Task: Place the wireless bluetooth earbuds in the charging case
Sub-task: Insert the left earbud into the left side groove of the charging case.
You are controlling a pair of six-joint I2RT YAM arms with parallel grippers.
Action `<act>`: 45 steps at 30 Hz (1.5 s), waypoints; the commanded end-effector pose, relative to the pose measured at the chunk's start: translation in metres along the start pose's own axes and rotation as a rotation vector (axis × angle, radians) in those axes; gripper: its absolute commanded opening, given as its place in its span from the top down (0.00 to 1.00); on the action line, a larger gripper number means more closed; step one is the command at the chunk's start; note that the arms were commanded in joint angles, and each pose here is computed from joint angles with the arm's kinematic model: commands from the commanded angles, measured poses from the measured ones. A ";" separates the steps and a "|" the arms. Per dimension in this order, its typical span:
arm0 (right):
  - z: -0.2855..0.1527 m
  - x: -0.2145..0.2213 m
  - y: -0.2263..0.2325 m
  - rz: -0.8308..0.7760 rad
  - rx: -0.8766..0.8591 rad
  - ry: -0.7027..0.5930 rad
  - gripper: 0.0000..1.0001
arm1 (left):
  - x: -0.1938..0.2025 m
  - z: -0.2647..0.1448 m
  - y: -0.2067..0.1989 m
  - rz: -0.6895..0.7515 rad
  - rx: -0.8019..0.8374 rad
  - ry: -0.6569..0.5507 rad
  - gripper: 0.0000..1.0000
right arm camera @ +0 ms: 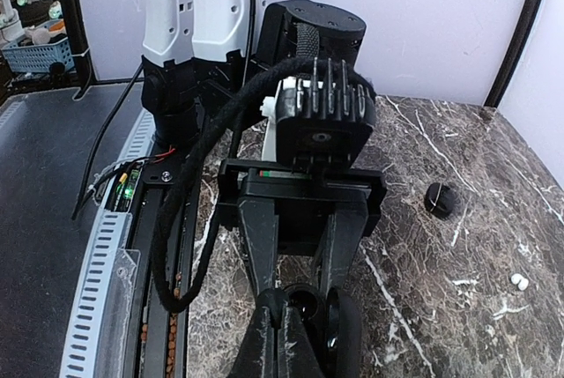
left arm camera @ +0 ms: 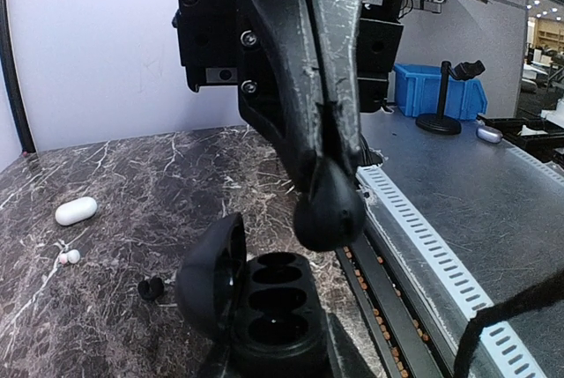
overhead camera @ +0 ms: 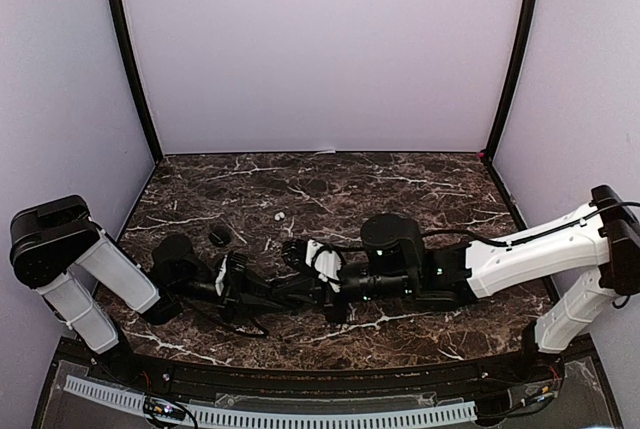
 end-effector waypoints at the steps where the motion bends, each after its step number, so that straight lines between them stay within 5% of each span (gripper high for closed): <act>1: 0.009 -0.013 0.000 -0.046 0.029 -0.028 1.00 | -0.006 0.001 0.001 0.023 0.000 -0.009 0.85; 26: 0.023 0.019 -0.011 -0.100 0.125 0.107 1.00 | -0.007 0.001 -0.001 0.033 0.008 -0.009 0.85; 32: 0.026 0.019 -0.011 -0.109 0.134 0.122 0.80 | -0.006 0.002 -0.001 0.030 0.009 -0.006 0.85; 45: -0.030 -0.011 -0.012 -0.038 0.204 -0.048 0.75 | -0.007 0.001 0.002 0.034 -0.011 -0.002 0.85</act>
Point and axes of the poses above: each gripper's point midway between its finger pads, its own z axis out along the fingers, its own y axis along the line the jaws close on, x = y × z, the point moved 1 cm from there along -z, back along the fingers, and after that the axes turned 13 degrees about z, right-handed, at the moved point
